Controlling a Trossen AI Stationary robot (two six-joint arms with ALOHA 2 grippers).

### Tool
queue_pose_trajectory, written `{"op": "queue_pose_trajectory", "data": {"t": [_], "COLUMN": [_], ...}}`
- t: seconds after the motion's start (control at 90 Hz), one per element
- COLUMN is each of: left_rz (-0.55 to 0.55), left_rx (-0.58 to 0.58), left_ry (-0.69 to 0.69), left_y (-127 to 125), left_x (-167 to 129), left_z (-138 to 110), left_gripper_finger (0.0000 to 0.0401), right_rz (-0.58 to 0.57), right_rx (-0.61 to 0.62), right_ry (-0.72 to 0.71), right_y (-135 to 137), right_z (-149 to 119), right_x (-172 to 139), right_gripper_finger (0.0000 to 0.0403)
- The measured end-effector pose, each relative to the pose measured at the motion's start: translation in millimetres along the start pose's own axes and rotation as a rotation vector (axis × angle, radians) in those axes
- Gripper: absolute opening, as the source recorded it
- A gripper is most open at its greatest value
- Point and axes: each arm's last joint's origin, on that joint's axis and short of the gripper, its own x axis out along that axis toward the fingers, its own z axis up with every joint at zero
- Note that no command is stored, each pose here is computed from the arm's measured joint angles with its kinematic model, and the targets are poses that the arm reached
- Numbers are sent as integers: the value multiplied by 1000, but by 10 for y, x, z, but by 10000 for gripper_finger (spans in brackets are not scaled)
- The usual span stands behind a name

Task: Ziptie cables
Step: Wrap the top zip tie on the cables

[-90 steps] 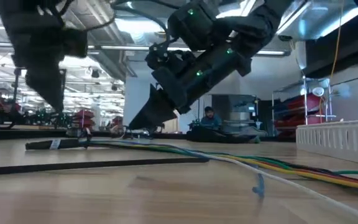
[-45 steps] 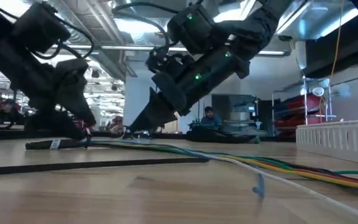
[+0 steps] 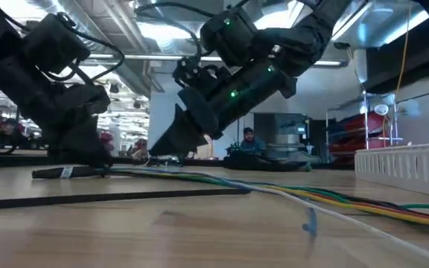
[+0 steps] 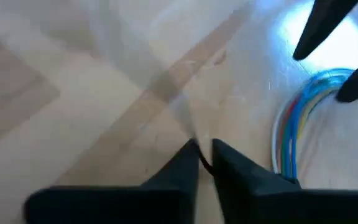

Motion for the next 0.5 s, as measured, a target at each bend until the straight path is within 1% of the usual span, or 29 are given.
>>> {"op": "queue_pose_trajectory", "data": {"t": [0.111, 0.278, 0.356, 0.5], "left_rz": [-35, -107, -113, -118], "left_rx": [82, 187, 210, 224], "left_ry": [-33, -97, -101, -105], "left_y": [-102, -301, -346, -373], "left_x": [-23, -91, -110, -116], "left_z": [99, 263, 306, 324], "left_gripper_finger": [1, 0, 0, 0], "right_rz": [21, 26, 17, 15], "right_rx": [32, 159, 186, 199], "right_ry": [-87, -97, -101, -142], "right_y": [9, 0, -7, -26], "right_z": [44, -78, -78, 27], "right_x": [35, 177, 205, 219], "right_gripper_finger": [165, 165, 165, 165]}}
